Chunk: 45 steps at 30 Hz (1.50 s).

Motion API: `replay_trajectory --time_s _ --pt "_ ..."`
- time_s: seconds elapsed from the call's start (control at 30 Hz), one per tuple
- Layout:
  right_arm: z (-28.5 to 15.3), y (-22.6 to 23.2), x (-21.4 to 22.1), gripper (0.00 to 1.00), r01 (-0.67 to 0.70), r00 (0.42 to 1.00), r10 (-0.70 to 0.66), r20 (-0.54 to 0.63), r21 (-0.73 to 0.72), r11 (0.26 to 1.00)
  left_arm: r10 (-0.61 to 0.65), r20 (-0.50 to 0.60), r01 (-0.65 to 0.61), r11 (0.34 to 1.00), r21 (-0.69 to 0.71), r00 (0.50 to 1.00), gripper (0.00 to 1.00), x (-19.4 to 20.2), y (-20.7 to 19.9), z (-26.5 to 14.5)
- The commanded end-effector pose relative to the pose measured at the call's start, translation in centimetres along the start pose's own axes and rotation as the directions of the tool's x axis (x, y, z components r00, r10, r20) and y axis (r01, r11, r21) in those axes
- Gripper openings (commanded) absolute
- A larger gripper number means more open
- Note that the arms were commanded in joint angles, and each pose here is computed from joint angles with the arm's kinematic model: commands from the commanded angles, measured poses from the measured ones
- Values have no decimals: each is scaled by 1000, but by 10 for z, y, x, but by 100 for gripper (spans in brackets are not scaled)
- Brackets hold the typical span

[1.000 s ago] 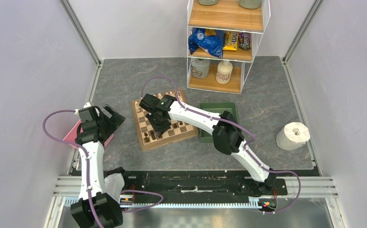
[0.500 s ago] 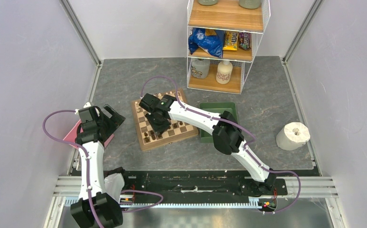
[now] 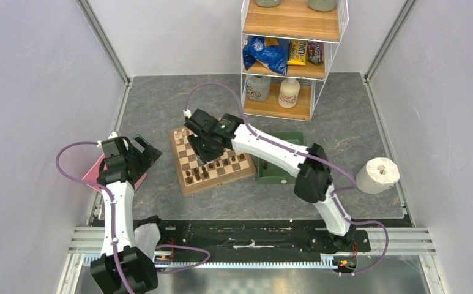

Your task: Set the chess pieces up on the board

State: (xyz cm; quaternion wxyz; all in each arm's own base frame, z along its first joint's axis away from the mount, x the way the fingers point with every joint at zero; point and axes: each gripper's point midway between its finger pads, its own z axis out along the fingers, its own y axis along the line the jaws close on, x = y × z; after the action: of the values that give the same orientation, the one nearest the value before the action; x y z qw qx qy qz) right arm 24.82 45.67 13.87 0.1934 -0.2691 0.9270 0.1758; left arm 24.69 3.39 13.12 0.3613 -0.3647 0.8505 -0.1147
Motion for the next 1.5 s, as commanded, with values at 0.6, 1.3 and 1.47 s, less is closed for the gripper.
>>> replay_trajectory --time_s 0.6,1.3,1.47 --pt "-108 -269 79 49 -546 837 512 193 347 762 22 -1 -22 999 37 1000 99 -4 -7 -1" --pt "-84 -280 137 48 -547 814 580 25 367 752 20 -5 -19 999 36 1000 99 -3 -7 0" --pt "-73 -279 144 47 -542 809 587 -16 366 757 20 -5 -20 999 36 1000 99 -3 -7 -1"
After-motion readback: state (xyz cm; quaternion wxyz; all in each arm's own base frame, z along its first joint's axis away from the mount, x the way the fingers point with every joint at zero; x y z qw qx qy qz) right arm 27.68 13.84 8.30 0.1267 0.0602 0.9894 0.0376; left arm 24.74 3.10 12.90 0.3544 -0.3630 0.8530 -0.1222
